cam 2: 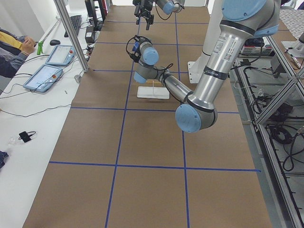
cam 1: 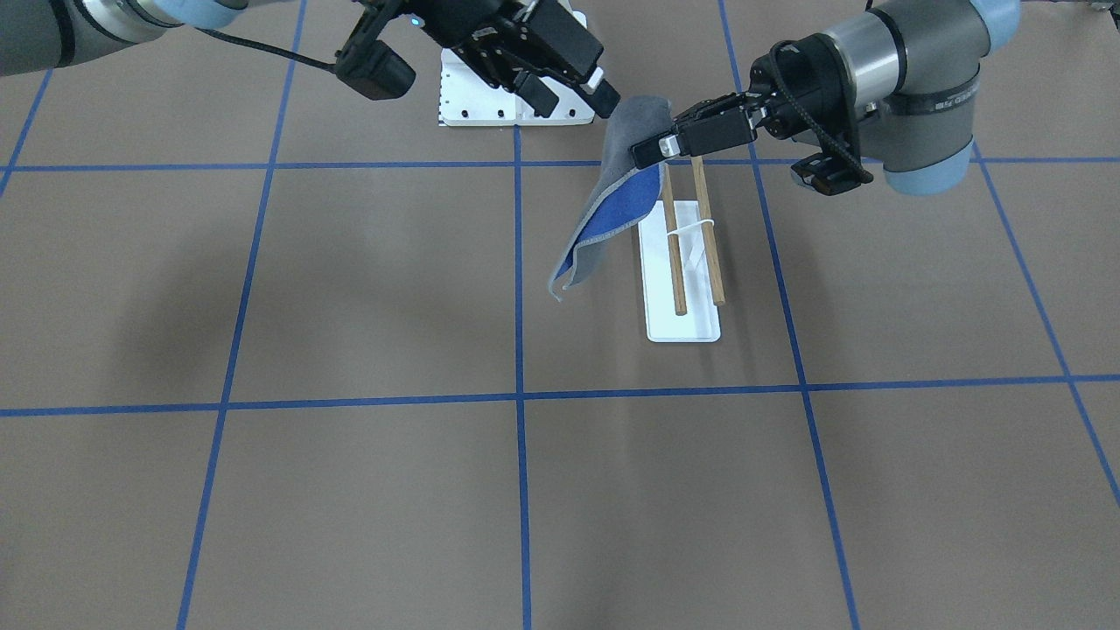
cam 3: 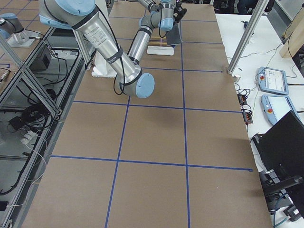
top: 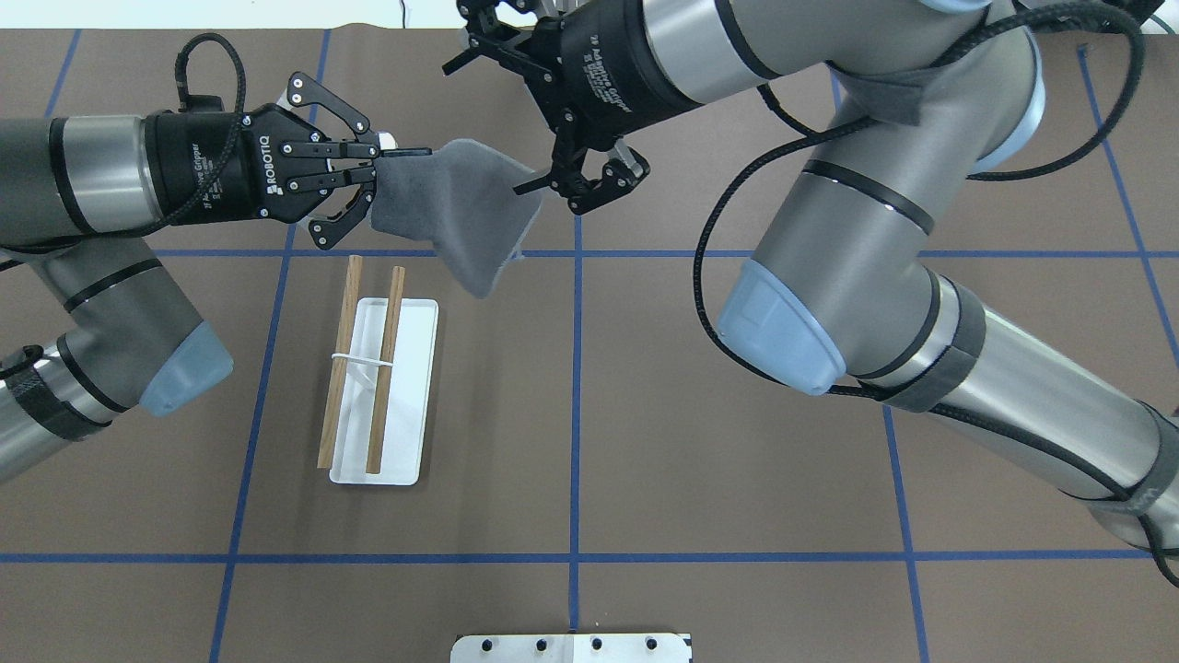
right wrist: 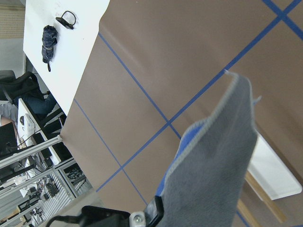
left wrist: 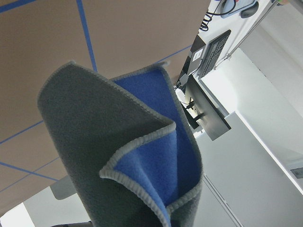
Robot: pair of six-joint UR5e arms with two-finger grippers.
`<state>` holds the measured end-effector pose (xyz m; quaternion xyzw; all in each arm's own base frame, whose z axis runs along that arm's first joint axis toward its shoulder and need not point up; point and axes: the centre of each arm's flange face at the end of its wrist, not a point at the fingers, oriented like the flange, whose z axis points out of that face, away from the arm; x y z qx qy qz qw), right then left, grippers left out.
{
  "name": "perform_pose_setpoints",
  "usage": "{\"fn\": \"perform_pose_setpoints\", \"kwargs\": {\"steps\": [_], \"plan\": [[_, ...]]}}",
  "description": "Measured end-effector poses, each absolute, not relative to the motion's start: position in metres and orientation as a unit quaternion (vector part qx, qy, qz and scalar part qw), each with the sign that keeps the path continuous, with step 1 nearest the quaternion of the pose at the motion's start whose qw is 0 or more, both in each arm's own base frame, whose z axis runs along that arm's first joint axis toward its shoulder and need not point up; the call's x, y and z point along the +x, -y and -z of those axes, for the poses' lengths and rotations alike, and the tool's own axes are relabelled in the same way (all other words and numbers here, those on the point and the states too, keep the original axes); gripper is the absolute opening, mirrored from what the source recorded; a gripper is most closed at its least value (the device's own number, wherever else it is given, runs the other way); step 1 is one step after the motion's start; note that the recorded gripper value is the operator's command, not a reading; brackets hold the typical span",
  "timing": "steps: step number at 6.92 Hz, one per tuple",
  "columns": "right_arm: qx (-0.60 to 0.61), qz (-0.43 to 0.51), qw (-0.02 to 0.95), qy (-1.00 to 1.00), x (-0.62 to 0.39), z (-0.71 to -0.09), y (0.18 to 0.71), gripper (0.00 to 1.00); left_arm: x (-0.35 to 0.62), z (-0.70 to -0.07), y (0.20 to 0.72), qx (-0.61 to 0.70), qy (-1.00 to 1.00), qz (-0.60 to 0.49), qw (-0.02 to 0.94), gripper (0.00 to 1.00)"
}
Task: Hang towel on rack
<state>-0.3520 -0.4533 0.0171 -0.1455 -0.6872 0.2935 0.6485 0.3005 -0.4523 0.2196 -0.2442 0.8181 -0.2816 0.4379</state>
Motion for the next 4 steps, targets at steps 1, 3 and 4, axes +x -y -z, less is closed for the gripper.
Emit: {"fn": "perform_pose_setpoints", "kwargs": {"steps": [1,3,4], "plan": [[-0.127,-0.287,0.660,0.682,-0.339,-0.044,0.449,1.00,0.302,-0.229,0.447,-0.203,-0.820,0.242,0.476,0.00],[-0.104,-0.292,0.678,0.666,-0.317,-0.091,0.451,1.00,0.307,-0.246,0.433,-0.156,-0.815,0.168,0.532,0.00],[-0.096,-0.295,0.689,0.655,-0.309,-0.116,0.451,1.00,0.312,-0.251,0.425,-0.149,-0.810,0.132,0.552,0.00]]}}
